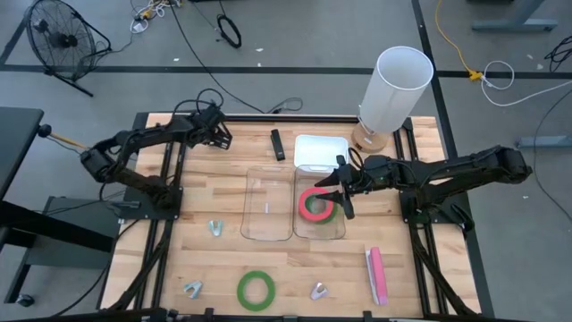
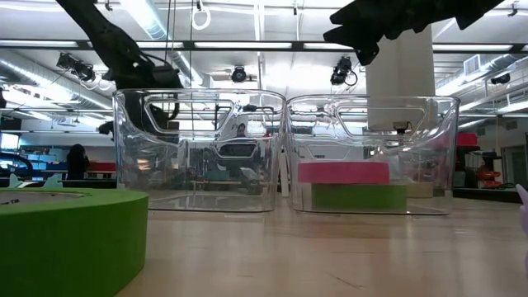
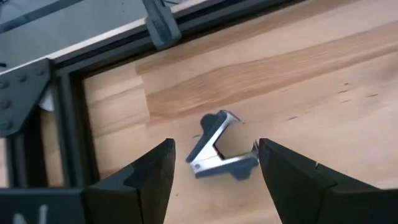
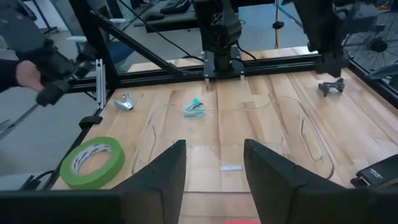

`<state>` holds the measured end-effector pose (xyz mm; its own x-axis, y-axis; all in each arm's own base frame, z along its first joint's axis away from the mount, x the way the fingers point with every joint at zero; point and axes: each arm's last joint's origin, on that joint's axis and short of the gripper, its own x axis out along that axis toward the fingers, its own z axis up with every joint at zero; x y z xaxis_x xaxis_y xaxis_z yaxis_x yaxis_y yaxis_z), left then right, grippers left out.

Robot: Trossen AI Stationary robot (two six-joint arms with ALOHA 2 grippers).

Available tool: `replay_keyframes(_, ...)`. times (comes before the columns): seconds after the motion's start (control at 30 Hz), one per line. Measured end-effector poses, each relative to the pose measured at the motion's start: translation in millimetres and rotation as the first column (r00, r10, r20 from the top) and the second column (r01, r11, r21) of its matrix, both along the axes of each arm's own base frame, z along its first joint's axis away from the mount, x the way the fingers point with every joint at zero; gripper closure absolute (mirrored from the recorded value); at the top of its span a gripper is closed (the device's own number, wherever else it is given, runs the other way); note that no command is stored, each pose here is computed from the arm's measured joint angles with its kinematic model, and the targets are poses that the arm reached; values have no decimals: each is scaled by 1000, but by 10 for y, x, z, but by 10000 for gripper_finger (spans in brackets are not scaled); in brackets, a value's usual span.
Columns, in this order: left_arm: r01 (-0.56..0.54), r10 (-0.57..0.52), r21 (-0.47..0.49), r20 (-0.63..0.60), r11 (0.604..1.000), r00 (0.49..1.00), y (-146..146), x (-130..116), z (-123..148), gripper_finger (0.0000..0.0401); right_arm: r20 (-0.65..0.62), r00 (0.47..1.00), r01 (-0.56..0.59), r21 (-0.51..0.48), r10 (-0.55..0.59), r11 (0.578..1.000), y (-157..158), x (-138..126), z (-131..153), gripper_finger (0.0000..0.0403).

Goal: Pick and place Stapler, Stapler remover, tape
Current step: Put the black staple remover into the white bin

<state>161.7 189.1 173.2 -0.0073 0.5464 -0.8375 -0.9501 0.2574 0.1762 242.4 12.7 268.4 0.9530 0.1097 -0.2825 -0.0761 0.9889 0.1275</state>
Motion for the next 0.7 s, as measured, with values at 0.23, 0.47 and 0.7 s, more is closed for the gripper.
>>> replay_keyframes(0.23, -27, 25, -50, -53, 998, 998, 165, 10, -293, 167, 0, 1000, 0, 0, 0, 1000, 0, 0, 1, 241)
replay_keyframes(0.47, -23, 17, -68, -79, 997, 997, 168, 33, -357, 202, 1, 1000, 0, 0, 0, 1000, 0, 1, 1, 241)
replay_keyframes(0.7, 37, -36, -89, 12, 995, 999, 195, 83, -359, 320, 2, 1000, 0, 0, 0, 1000, 0, 2, 3, 240)
